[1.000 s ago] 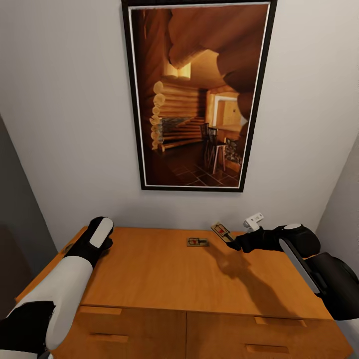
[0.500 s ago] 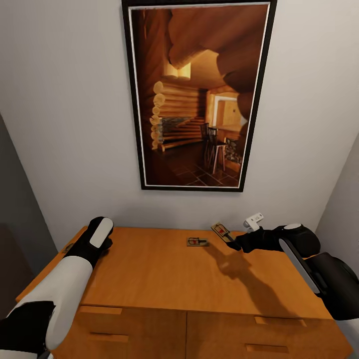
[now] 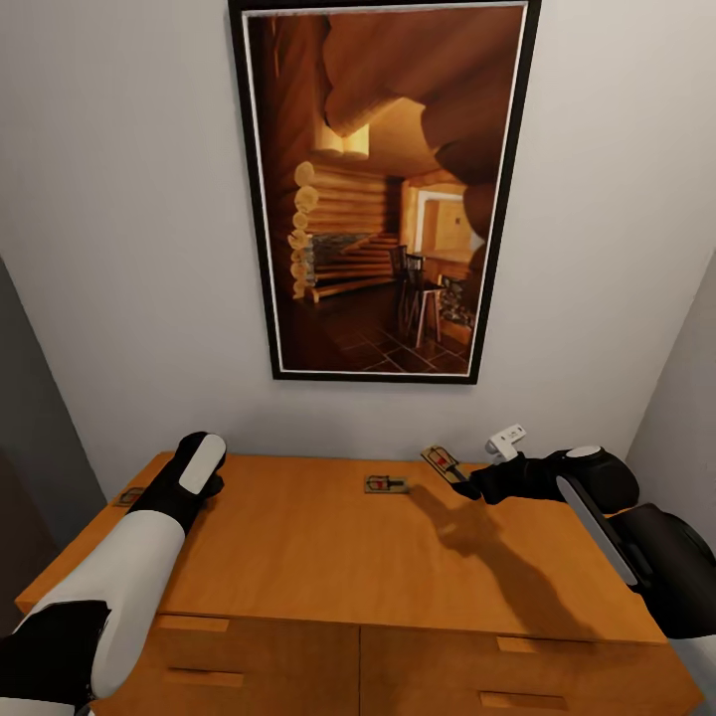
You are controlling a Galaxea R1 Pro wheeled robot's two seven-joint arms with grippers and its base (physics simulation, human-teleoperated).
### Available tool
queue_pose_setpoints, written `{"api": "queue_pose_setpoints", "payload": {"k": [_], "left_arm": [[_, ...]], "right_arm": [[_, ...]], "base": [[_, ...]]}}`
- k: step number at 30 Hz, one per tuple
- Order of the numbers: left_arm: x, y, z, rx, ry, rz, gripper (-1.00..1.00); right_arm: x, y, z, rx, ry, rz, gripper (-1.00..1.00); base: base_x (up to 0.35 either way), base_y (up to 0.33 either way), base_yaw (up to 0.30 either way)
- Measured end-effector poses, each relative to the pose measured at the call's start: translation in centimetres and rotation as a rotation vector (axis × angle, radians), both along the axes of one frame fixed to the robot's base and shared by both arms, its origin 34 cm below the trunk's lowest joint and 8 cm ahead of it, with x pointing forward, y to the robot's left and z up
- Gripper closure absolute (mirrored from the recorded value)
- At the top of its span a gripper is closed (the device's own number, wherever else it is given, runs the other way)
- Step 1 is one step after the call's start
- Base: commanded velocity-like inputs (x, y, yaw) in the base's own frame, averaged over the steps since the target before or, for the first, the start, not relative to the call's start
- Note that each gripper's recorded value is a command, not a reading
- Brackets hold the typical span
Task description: Take the four mousetraps from the cabinet in the bathroom and place them on the bathroom floor. Make sure all four end up on the same floor surface, and ensure that at least two of them are either under or directly next to the same bathroom sink.
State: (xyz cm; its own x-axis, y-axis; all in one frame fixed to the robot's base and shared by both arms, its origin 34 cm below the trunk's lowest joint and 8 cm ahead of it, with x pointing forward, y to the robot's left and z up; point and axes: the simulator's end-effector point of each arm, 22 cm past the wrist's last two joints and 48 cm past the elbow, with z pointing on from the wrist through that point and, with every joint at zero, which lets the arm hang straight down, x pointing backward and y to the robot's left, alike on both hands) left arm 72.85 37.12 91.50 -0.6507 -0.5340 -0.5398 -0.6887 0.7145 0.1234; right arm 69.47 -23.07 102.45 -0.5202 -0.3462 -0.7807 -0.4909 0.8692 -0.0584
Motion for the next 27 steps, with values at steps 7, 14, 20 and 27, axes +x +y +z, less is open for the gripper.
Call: {"api": "queue_pose_setpoints", "payload": {"k": [7,14,20,27], "left_arm": [[-0.03,0.02,-0.04,0.001,0.002,0.000,-1.00],[-0.04,0.04,-0.04,0.002,0.002,0.000,-1.00],[-0.01,0.15,0.08,0.002,-0.003,0.004,-1.00],[0.05,0.22,0.13,0.003,-0.008,0.009,-1.00]], "right_arm": [[0.00,0.01,0.03,0.000,-0.001,0.000,1.00],[0.00,-0.01,0.04,0.000,-0.001,0.000,1.00],[-0.02,0.01,0.04,0.000,-0.001,0.000,1.00],[0.01,-0.01,0.03,0.000,-0.001,0.000,1.00]], "base": [[0.001,-0.002,0.000],[0.011,0.000,0.000],[0.142,0.000,0.000],[0.032,0.000,0.000]]}}
